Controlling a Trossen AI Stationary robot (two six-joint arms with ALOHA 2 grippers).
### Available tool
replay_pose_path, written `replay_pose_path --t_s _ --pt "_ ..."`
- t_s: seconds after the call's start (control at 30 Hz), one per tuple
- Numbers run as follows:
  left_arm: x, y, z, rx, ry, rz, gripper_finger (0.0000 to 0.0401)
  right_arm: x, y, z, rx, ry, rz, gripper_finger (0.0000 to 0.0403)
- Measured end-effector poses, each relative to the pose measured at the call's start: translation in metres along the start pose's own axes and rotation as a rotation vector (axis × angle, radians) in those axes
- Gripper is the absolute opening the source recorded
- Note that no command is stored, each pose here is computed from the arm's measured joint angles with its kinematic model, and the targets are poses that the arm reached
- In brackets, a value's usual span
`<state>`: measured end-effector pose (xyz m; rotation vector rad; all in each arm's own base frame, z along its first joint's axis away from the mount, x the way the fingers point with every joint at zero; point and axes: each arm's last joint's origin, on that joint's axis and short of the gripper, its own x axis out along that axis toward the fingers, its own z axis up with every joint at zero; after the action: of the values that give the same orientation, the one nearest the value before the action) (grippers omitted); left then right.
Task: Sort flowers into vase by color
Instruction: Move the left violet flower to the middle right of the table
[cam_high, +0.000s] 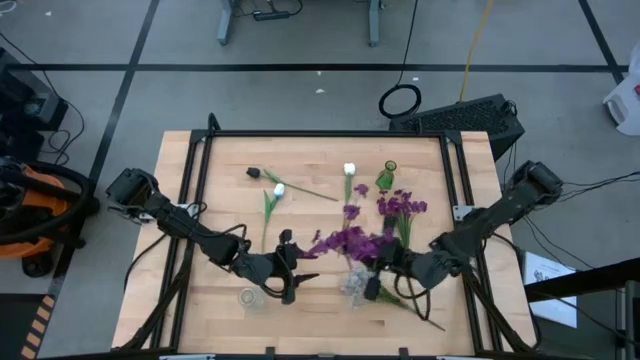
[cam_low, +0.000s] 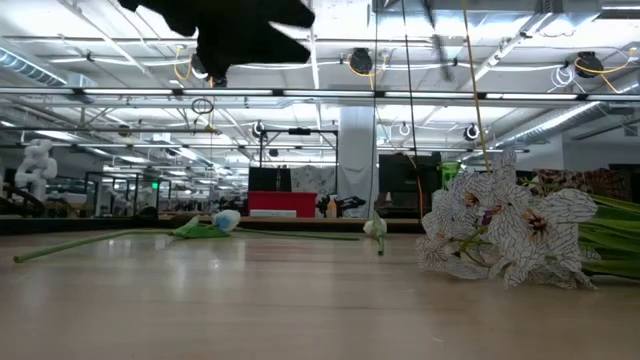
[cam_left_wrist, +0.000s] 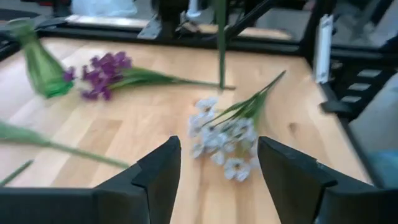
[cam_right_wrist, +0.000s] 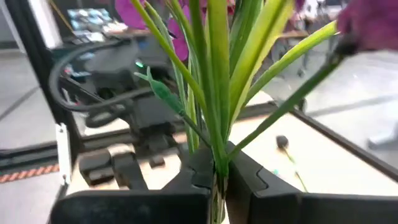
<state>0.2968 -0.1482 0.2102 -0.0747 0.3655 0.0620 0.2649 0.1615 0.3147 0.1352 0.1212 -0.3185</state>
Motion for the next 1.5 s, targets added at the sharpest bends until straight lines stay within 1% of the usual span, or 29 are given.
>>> replay_pose_path --t_s 0.13,0.23,0.4,0.57,0.77,1.0,1.1,1.37,1.5 --pt "0.0 0.001 -0.002 0.009 0.008 0.032 0.0218 -0.018 -0.015 -0.003 0.039 0.092 -0.071 0.0007" --pt "0.0 0.002 -0.001 0.009 0.004 0.046 0.0218 -0.028 -0.028 -0.011 0.076 0.175 -0.134 0.0008" --pt "0.0 0.002 -0.001 0.013 0.004 0.047 0.0218 -0.045 -0.051 -0.027 0.15 0.3 -0.278 0.0009" --pt "0.0 0.002 -0.001 0.012 0.004 0.047 0.0218 -0.059 -0.066 -0.039 0.222 0.358 -0.419 0.001" --pt "0.0 0.002 -0.002 0.016 0.01 0.049 0.0219 -0.067 -0.077 -0.059 0.29 0.405 -0.508 0.001" --pt "0.0 0.002 -0.003 0.02 0.017 0.051 0.0219 -0.072 -0.096 -0.097 0.377 0.444 -0.627 0.001" --pt "0.0 0.002 -0.003 0.021 0.019 0.052 0.0219 -0.074 -0.103 -0.108 0.405 0.466 -0.67 0.001" --pt "0.0 0.002 -0.003 0.021 0.019 0.052 0.0219 -0.077 -0.11 -0.12 0.442 0.512 -0.723 0.0011" --pt "0.0 0.002 -0.003 0.02 0.019 0.052 0.0219 -0.078 -0.112 -0.125 0.481 0.533 -0.751 0.0011"
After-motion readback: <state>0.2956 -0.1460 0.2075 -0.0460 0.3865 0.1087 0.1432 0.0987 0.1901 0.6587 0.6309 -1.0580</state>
